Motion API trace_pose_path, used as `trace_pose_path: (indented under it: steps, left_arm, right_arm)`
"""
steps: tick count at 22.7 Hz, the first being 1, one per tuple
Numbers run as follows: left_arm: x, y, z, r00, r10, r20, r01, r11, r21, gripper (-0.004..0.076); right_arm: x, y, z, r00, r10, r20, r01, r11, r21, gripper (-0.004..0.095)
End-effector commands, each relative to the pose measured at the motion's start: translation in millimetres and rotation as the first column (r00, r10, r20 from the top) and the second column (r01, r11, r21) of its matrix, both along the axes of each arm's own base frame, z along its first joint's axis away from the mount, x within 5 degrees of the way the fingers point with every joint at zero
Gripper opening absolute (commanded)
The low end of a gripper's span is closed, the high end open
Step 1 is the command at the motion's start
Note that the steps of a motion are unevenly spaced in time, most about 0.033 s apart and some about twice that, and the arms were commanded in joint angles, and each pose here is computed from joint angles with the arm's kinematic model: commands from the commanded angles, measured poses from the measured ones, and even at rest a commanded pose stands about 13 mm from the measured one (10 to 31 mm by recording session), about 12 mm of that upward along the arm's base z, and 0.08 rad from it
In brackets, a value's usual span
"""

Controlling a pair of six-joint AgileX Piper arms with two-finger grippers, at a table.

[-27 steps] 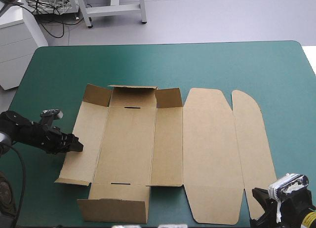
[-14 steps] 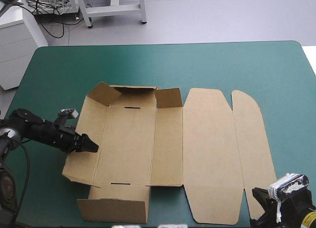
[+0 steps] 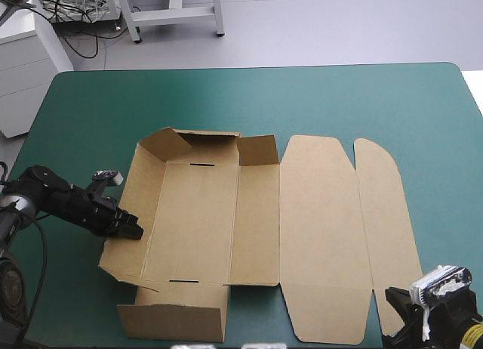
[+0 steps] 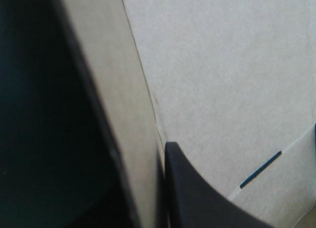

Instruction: Fold the box

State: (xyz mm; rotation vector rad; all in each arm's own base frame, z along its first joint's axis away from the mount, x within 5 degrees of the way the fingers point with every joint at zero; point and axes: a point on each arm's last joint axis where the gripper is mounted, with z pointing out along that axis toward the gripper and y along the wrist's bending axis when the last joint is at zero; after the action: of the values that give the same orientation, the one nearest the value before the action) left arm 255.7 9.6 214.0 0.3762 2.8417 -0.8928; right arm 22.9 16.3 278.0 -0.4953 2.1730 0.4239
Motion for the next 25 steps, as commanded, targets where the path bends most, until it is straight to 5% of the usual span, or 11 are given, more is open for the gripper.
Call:
trace_pose_path:
  steps: [1,6,11,15,19,25]
  left_arm:
    - [1,-3,13,0.999,-0.001,0.038,0.002,1.000,-0.019,-0.0010]
    - [18,1,22,0.984,0.055,0.172,-0.063,0.997,0.038,-0.0010]
    - [53,-28,79,0.898,-0.136,0.419,0.067,0.983,0.174,-0.0010]
    - [72,-79,141,0.660,-0.411,0.628,0.132,0.887,0.442,-0.0010]
    - [74,-130,164,0.414,-0.664,0.622,0.141,0.722,0.677,-0.0010]
    - [67,-176,159,0.248,-0.812,0.528,0.168,0.573,0.802,-0.0010]
  right_arm:
    - [4,2,12,0.997,-0.002,0.072,0.000,1.000,0.031,-0.0013]
    - [4,2,12,0.997,-0.002,0.072,0.000,1.000,0.031,-0.0014]
    - [4,1,12,0.997,-0.004,0.076,0.002,1.000,0.028,-0.0014]
    - [4,2,12,0.997,-0.002,0.074,0.000,0.999,0.032,-0.0014]
    - [4,1,12,0.997,-0.004,0.076,0.002,1.000,0.028,-0.0014]
    - [4,2,12,0.997,-0.002,0.074,0.000,0.999,0.032,-0.0014]
